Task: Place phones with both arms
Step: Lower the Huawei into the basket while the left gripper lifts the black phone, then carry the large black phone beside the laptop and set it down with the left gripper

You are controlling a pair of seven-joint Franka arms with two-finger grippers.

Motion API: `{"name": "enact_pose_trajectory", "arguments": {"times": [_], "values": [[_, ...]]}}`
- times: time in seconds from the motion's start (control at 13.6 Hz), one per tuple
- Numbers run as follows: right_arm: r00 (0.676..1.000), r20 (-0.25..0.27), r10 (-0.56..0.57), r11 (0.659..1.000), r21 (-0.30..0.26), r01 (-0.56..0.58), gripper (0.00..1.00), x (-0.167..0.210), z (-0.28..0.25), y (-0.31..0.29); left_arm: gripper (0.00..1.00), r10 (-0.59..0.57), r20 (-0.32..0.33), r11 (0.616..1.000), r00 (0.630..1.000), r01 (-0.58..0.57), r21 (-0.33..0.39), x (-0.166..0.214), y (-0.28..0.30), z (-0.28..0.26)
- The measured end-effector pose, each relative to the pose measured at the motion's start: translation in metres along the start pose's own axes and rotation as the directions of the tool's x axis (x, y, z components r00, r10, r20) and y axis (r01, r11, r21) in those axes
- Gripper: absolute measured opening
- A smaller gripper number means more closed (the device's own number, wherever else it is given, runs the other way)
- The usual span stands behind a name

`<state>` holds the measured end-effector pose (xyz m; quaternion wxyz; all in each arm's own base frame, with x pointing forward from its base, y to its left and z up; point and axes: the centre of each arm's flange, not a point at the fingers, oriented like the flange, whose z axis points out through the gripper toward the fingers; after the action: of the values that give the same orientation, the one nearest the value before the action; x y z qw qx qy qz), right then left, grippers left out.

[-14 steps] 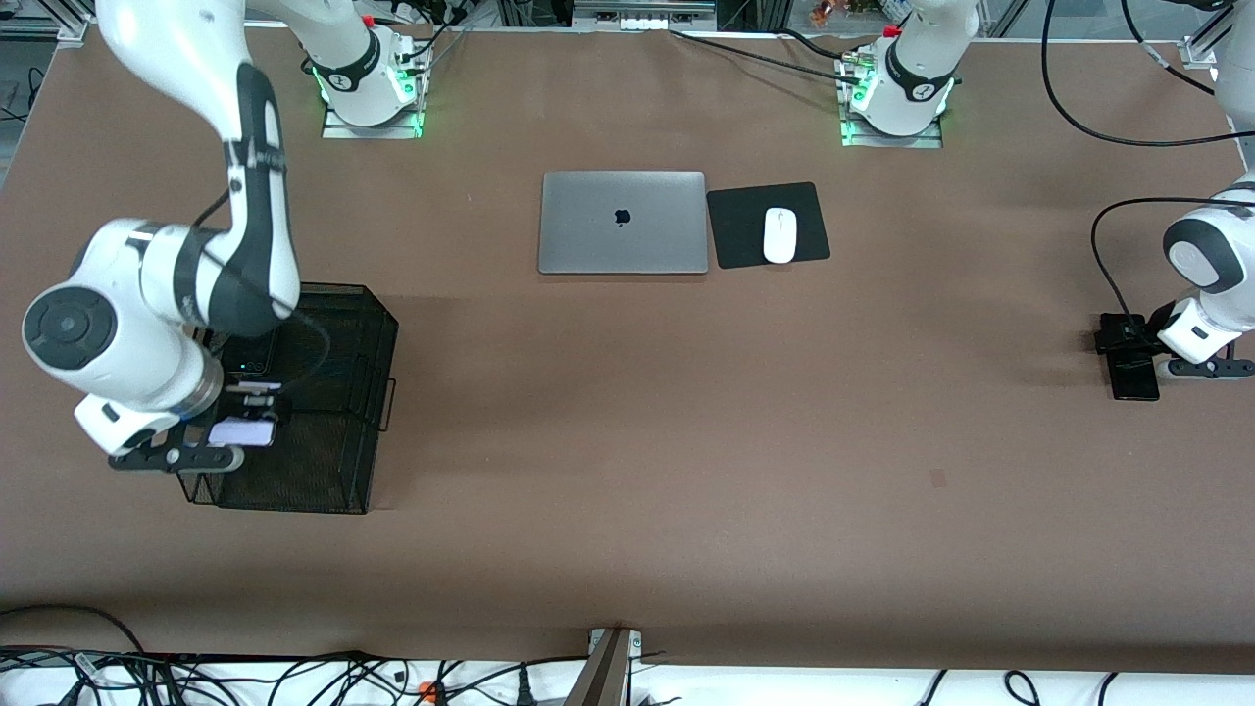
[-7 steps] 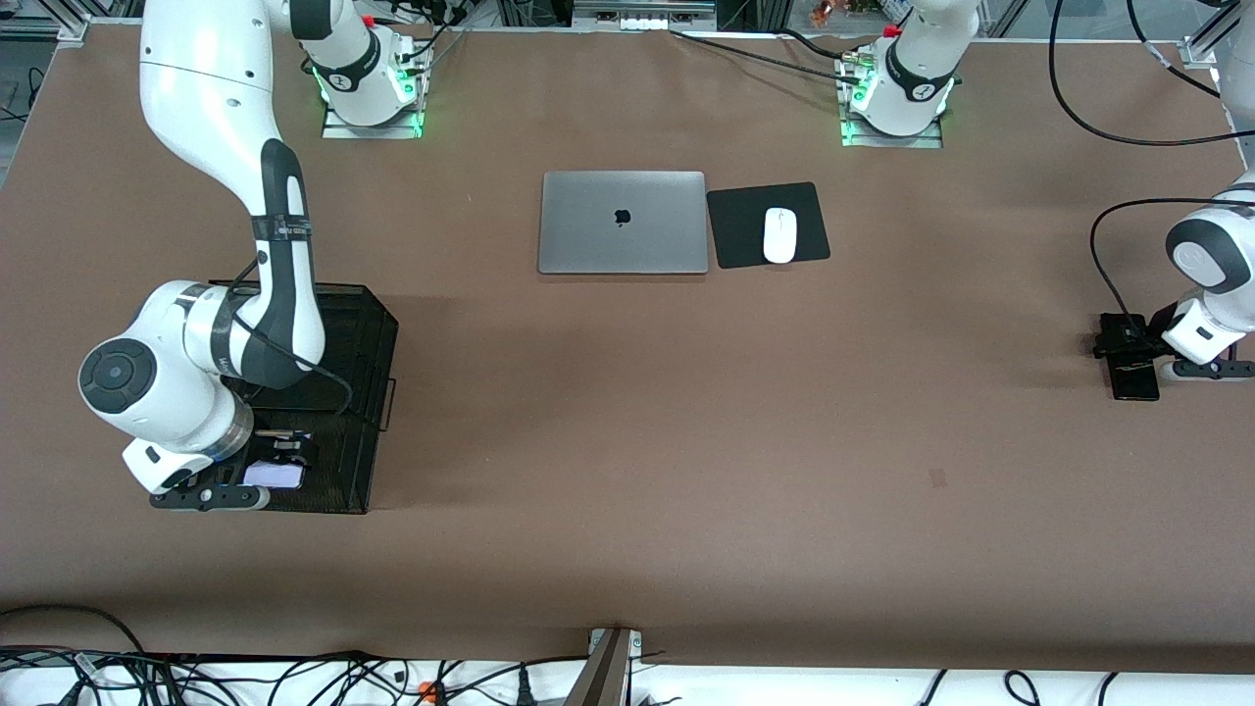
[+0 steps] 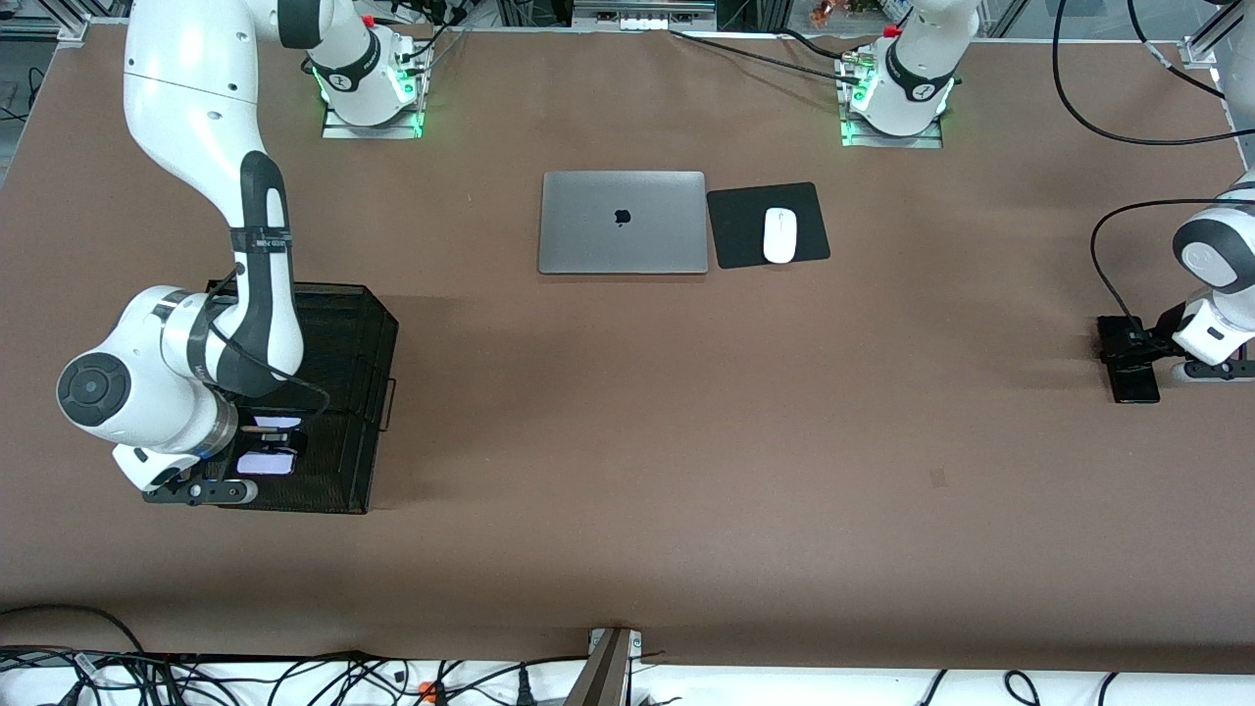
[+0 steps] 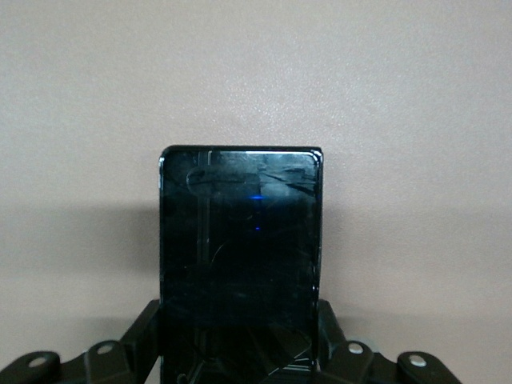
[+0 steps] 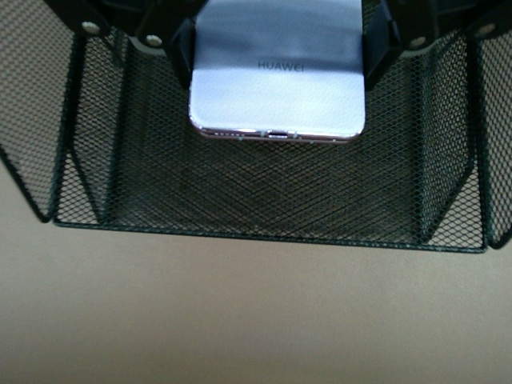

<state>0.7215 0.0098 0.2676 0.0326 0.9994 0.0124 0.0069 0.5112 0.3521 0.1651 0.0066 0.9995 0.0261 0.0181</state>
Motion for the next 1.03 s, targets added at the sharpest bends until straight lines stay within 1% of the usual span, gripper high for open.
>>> {"name": "enact_pose_trajectory", "arguments": {"times": [0.15,0.44,0.52,0.59,0.66,0.88,1.03], "values": [[1.0,0.008,-0.005,1.0,0.001,0.005,0.84,-0.001,0.006,-0.004,0.79,-0.007,-0.001,1.0,1.0,0.007,-0.006,0.005,0.002,0.0],[1.0,0.007,-0.006,1.0,0.001,0.006,0.84,0.0,0.006,-0.004,0.79,0.001,0.06,0.998,0.998,0.002,-0.062,0.025,0.004,-0.014],[1.0,0.004,-0.01,1.0,0.001,0.01,0.88,0.001,0.005,-0.005,0.79,0.0,0.067,0.998,0.998,0.005,-0.067,0.031,0.004,-0.02],[1.0,0.0,-0.019,1.0,0.001,0.019,0.95,0.002,0.003,-0.006,0.79,-0.006,0.074,0.997,0.997,0.011,-0.072,0.036,0.006,-0.025],[1.0,-0.005,-0.031,1.0,0.001,0.031,1.0,0.003,0.001,-0.006,0.79,-0.019,0.085,0.997,0.996,0.025,-0.077,0.042,0.012,-0.029],[0.998,-0.013,-0.055,0.998,0.001,0.055,1.0,0.005,-0.003,-0.007,0.79,-0.072,0.129,0.993,0.989,0.084,-0.088,0.067,0.045,-0.045],[0.997,-0.025,-0.069,0.998,0.0,0.069,1.0,0.007,-0.01,-0.006,0.79,-0.109,0.159,0.989,0.981,0.124,-0.085,0.084,0.083,-0.055]]}}
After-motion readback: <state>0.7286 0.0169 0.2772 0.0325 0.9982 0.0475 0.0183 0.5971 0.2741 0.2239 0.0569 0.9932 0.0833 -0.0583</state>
